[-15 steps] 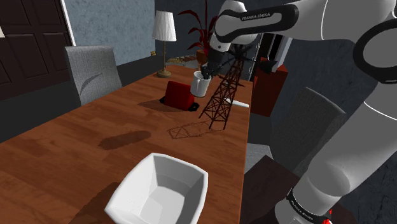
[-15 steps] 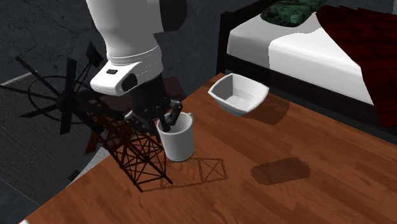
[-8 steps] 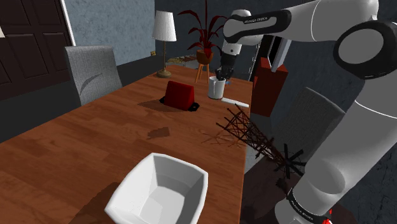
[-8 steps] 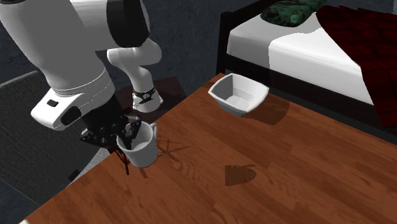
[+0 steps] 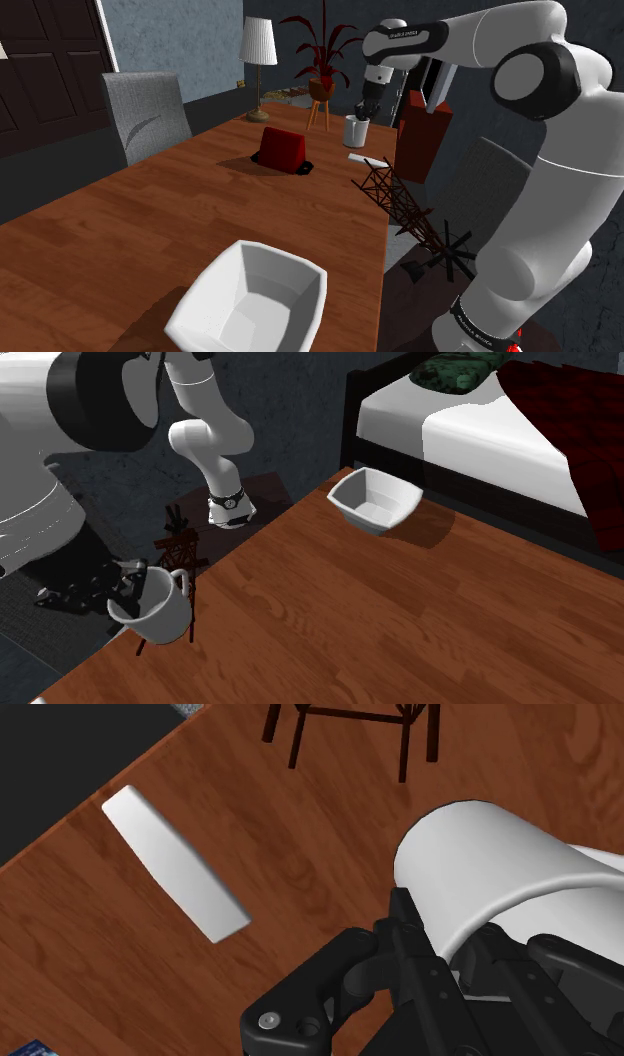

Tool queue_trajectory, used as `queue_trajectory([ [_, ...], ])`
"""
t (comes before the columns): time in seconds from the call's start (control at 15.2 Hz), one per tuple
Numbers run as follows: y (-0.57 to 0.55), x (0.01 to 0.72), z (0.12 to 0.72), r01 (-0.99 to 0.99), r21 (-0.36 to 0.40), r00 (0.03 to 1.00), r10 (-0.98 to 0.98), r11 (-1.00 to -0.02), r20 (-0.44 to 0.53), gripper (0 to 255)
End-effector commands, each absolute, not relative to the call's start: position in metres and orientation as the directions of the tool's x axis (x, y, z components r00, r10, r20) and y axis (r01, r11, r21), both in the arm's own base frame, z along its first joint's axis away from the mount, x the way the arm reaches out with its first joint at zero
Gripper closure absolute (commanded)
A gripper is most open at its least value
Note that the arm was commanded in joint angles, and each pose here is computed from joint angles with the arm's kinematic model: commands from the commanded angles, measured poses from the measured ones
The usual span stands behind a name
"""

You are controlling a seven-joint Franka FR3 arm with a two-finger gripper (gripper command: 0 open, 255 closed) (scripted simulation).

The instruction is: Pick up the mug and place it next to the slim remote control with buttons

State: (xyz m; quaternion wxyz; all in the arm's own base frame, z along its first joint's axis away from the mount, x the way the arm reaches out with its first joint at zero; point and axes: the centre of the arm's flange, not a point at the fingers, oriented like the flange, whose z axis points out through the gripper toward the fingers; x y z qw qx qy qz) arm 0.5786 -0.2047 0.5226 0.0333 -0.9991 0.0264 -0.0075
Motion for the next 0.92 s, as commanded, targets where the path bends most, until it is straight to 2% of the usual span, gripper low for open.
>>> queue_trajectory([
  [0.0,-0.233,0.580,0.522,-0.051,-0.067,0.999,-0.052,-0.996,0.014,255],
  [0.33,-0.295,0.589,0.523,-0.051,-0.067,0.999,-0.052,-0.996,0.014,255],
  [0.86,-0.295,0.589,0.480,-0.051,-0.067,0.999,-0.052,-0.996,0.014,255],
])
